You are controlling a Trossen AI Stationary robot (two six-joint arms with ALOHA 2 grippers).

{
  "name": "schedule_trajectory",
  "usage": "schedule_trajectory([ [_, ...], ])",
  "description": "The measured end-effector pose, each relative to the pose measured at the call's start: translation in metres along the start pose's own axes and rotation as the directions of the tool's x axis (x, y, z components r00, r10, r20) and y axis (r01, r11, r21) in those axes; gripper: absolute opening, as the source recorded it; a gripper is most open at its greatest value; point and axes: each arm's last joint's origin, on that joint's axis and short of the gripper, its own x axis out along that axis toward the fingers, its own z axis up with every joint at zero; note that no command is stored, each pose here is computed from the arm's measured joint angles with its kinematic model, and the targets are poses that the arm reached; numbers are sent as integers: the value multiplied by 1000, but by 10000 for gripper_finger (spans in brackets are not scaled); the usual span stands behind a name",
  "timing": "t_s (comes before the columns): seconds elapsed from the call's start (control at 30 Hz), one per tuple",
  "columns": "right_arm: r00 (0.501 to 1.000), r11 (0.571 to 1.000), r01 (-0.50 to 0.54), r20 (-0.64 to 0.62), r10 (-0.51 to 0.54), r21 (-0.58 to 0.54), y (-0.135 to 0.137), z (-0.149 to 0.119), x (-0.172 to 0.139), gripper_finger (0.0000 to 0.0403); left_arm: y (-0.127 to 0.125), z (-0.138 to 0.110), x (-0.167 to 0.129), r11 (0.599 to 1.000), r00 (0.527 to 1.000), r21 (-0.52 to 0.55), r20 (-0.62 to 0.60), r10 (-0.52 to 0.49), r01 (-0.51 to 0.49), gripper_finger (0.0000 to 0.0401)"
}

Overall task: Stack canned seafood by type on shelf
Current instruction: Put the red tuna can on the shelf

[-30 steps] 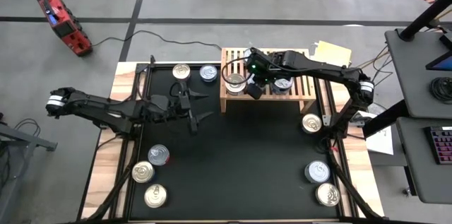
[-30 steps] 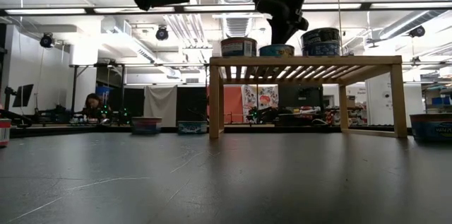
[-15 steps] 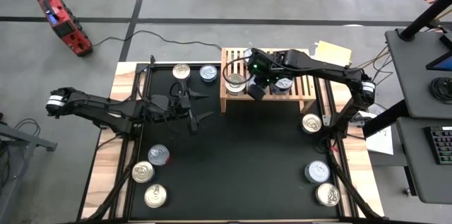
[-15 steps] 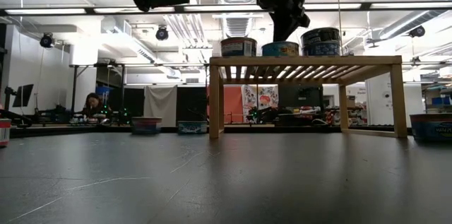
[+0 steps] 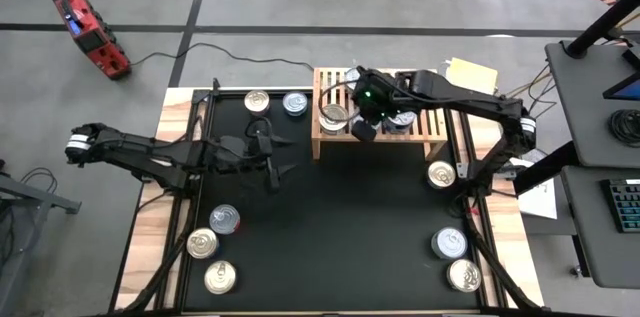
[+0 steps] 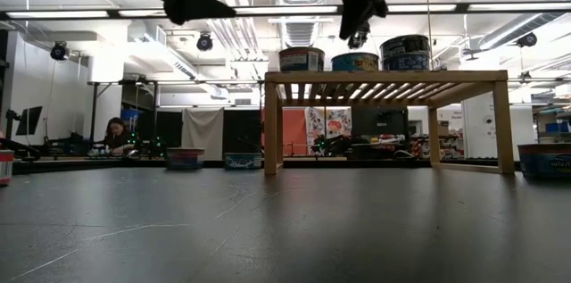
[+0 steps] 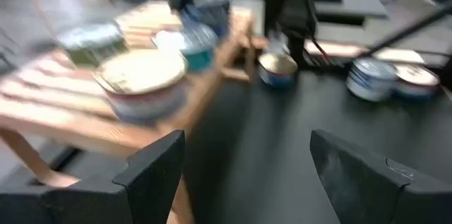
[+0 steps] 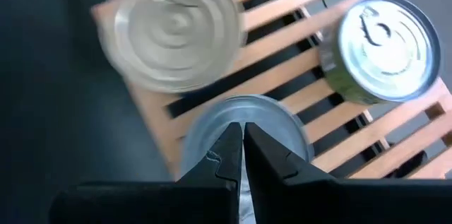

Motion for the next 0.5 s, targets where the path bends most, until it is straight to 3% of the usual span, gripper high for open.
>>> schedule_trajectory([
  [0.23, 997, 997, 29, 76, -24, -71, 45, -17, -24, 9, -22, -11, -9, 986, 983, -101, -119, -142, 131, 291],
  [0.5, 984, 980, -42, 161, 73, -192, 104, -34, -39, 9, -47, -28, -26, 959, 936, -227, -267, -230, 171, 291],
])
